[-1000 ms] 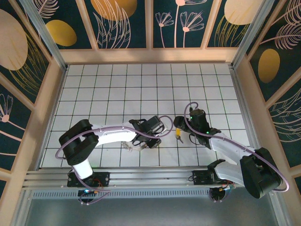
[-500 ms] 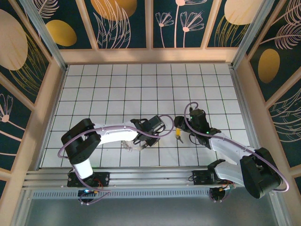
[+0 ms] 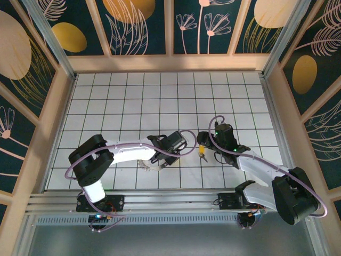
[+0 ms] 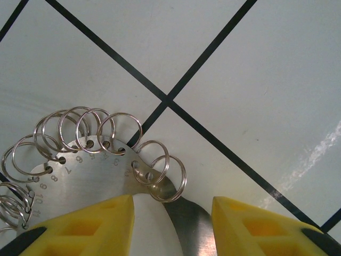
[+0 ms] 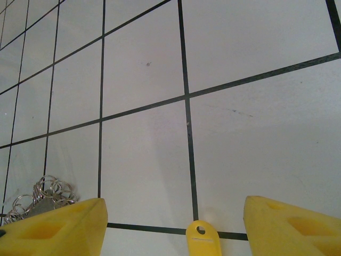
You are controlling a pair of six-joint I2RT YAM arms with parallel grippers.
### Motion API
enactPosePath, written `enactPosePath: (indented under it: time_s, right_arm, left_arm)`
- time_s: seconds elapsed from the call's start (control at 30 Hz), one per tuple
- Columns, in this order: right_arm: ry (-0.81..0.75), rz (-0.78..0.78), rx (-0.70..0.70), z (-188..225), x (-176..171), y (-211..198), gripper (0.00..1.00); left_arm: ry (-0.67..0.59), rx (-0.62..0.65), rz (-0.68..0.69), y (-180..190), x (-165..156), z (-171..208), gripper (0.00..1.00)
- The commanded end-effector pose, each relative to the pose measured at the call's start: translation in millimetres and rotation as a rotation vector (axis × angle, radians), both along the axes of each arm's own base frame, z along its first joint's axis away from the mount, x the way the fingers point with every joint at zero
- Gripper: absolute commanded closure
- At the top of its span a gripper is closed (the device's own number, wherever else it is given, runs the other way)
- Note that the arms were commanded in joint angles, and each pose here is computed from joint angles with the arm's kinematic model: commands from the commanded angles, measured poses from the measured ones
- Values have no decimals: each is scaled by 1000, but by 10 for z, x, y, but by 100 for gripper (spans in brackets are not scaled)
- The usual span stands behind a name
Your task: Put the keys on the keyring
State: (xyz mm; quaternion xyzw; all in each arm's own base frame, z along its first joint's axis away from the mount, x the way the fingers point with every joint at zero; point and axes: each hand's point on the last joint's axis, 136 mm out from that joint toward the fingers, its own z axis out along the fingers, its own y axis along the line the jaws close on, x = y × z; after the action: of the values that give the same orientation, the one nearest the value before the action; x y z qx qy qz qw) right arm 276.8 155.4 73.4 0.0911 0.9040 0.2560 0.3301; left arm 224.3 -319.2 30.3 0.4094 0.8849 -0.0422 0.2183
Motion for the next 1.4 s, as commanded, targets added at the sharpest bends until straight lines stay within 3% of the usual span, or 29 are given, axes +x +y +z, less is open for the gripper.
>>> enactPosePath:
  time_s: [0.0, 0.27, 0.6, 0.93, 1.37]
  right_arm:
    - [-15, 0, 22, 60, 30, 17, 31]
    - [-14, 1, 18, 50, 31, 16, 31]
    - [-10, 14, 19, 40, 20, 33, 34]
    - [-18, 50, 41, 107, 16, 106, 41]
    - [-41, 102, 70, 250, 119, 257, 45]
  left_arm:
    - [-25, 25, -6, 30, 39, -77, 58]
    - [-23, 37, -1, 70, 75, -166, 63]
    - [-31, 22, 2, 79, 117, -184, 77]
    - [-66, -11, -13, 83, 127, -64, 100]
    - [-221, -104, 2, 7, 377, 498, 100]
